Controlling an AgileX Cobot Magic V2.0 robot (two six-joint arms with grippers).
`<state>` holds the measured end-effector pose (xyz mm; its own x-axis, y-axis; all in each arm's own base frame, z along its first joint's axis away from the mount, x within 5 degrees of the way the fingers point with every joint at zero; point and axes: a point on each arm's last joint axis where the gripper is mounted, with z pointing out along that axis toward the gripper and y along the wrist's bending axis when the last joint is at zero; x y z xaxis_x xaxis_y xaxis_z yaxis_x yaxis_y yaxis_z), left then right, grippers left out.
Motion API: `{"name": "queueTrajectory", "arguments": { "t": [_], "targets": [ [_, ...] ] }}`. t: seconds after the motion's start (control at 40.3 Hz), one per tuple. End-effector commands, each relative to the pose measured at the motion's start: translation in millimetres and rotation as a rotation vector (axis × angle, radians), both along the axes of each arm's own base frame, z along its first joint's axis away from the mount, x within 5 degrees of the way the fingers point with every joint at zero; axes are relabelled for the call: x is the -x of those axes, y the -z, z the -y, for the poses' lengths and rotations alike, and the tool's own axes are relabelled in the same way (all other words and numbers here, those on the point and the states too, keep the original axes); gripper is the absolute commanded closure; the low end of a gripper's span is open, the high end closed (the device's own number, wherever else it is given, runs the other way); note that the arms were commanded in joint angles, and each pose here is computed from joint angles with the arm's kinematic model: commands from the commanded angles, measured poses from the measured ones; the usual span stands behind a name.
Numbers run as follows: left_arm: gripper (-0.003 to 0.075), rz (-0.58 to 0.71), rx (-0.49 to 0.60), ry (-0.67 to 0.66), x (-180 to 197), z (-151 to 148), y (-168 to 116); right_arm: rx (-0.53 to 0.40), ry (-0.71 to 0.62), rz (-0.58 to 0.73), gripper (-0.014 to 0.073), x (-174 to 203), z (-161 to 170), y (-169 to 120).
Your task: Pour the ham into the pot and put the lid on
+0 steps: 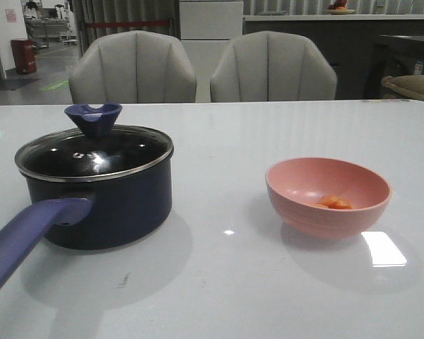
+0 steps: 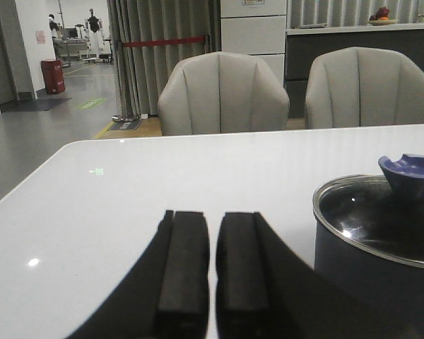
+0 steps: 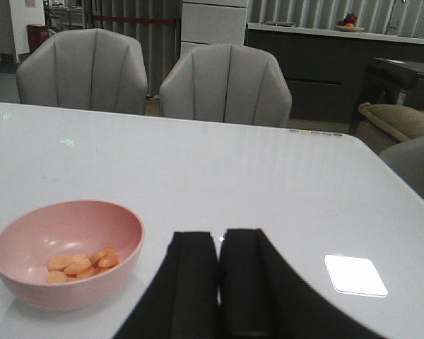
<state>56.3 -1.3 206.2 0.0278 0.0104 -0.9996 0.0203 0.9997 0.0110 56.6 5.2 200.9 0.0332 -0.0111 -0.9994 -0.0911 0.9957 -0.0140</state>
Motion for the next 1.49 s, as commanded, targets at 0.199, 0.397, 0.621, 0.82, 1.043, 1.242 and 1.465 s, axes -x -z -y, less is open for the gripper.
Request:
{"name": "queueTrajectory", "arguments": {
  "t": [0.199,0.397,0.621,0.82,1.043,1.242,1.465],
  "targets": [
    [0.0589,0.076,0.013,-0.007,0.8,-0.6,-1.0,0.006,0.008,0.113,0.0436,2.6,0.7,-11.0],
    [0.0589,0.076,0.013,-0.007,0.8,-0.6,-1.0,0.006,0.008,0.113,0.0436,2.6,0.7,-11.0],
    [0.0589,0.101,0.007,-0.009,1.1,-0.8,-3.3,0.006,0.008,0.113,0.0436,2.6,0.7,-11.0],
    [0.0589,0.191,0.016,-0.015,2.5,-1.5,-11.4,0.006,0.008,0.113,0.0436,2.6,0.7,-11.0],
    [0.0589,0.38,0.048,-0.024,11.1,-3.1,-44.8,0.006,0.008,0.113,0.0436,2.6,0.7,-11.0],
    [0.0589,0.334,0.06,-0.006,14.5,-1.7,-96.3,0.006,0.008,0.113,0.0436,2.6,0.7,-11.0],
    [0.0589,0.024,0.066,0.025,-9.8,2.3,-123.3,0.006,0.008,0.113,0.0436,2.6,0.7,-11.0]
  ]
}}
